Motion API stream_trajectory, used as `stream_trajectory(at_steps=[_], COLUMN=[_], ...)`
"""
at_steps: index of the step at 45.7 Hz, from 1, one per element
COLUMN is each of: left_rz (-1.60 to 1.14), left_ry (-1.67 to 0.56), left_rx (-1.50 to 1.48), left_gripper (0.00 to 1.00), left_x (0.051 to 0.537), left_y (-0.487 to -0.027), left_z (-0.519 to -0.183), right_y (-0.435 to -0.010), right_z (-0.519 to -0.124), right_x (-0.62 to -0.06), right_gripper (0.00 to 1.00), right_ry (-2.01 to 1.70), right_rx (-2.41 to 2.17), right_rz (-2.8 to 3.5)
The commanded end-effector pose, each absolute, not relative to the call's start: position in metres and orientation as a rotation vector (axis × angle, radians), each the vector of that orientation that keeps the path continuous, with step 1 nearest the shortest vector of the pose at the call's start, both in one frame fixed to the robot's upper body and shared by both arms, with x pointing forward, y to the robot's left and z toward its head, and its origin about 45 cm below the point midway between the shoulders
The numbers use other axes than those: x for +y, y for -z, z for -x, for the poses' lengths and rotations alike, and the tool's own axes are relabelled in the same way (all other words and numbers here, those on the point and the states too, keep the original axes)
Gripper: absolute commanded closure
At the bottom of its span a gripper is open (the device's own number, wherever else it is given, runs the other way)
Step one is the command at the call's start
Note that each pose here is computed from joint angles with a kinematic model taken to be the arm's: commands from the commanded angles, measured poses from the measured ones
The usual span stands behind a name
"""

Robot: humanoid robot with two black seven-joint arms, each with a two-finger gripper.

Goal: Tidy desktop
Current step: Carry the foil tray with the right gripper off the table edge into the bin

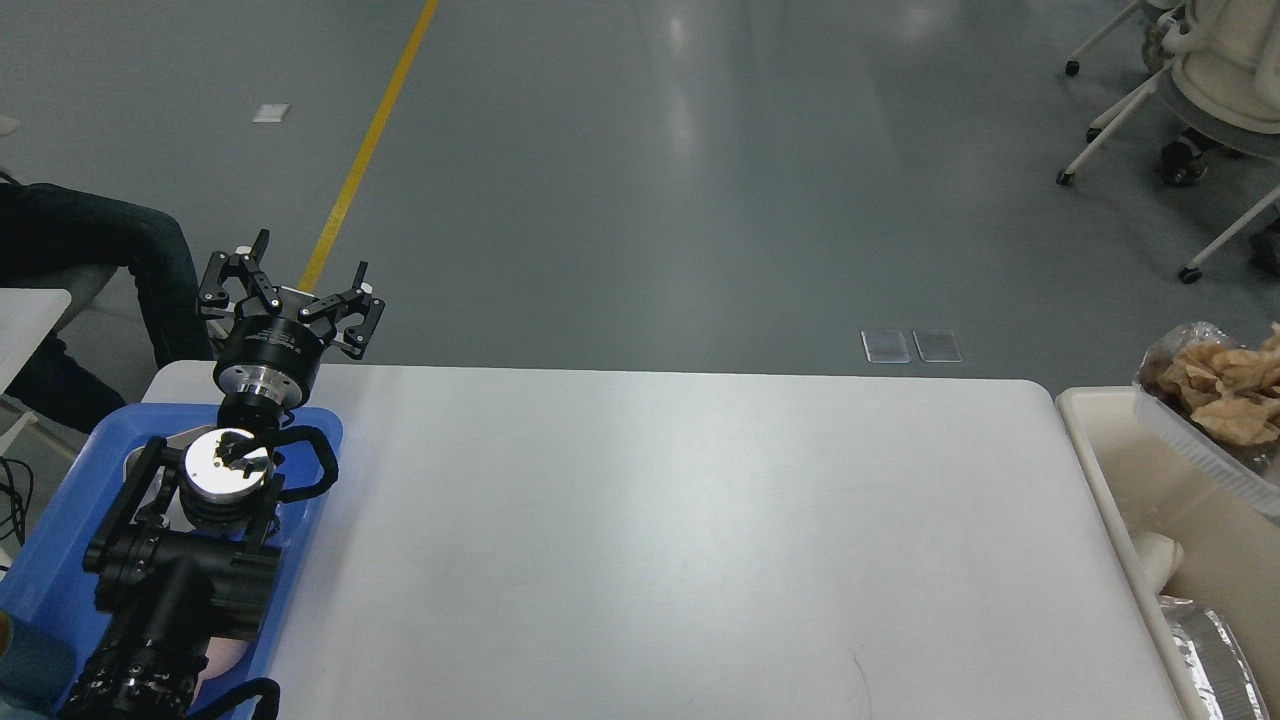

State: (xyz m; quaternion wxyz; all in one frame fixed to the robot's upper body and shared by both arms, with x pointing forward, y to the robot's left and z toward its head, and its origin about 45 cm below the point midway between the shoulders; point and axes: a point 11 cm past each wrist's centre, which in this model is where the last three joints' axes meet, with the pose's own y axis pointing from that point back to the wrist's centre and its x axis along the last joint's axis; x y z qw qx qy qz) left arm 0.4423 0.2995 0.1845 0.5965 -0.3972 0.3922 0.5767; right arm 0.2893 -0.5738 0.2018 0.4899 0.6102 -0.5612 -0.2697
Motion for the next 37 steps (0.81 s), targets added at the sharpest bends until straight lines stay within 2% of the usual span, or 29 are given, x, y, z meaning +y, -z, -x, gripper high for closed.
stream_trajectory(at_steps=[1, 9, 16, 21, 32, 37], left_rz=[0.974, 0.919, 0.894, 0.877, 0.772, 0.763], left_ry=[-1.421, -1.412, -1.408, -1.406, -1.399, -1.403], left_rx=[0.867, 0.853, 0.848, 0.819, 0.789, 0.8], left_gripper=[0.03, 0.03, 0.03, 0.03, 0.03, 0.03], left_x=[0.307, 0.298, 0.297, 0.302, 0.298, 0.3], left_y=[-0.178, -0.178, -0.177, -0.178, -0.175, -0.168], left_z=[-0.441, -0.442, -0.441, -0.44, -0.44, -0.435], right_y=[-0.186, -0.153, -0.154, -0.17, -0.151, -0.152], right_z=[-0.282, -0.287, -0.295, -0.318, -0.354, -0.401], right_x=[-0.596, -0.594, -0.604, -0.602, -0.568, -0.507], right_gripper=[0.0, 0.0, 0.0, 0.0, 0.0, 0.0], right_ry=[0.686, 0.725, 0.681, 0.609, 0.447, 0.467], right_rx=[-1.429, -1.459, -1.566, -1.688, -1.841, -1.852], right_rz=[-1.37, -1.307, -1.205, -1.148, -1.213, -1.385])
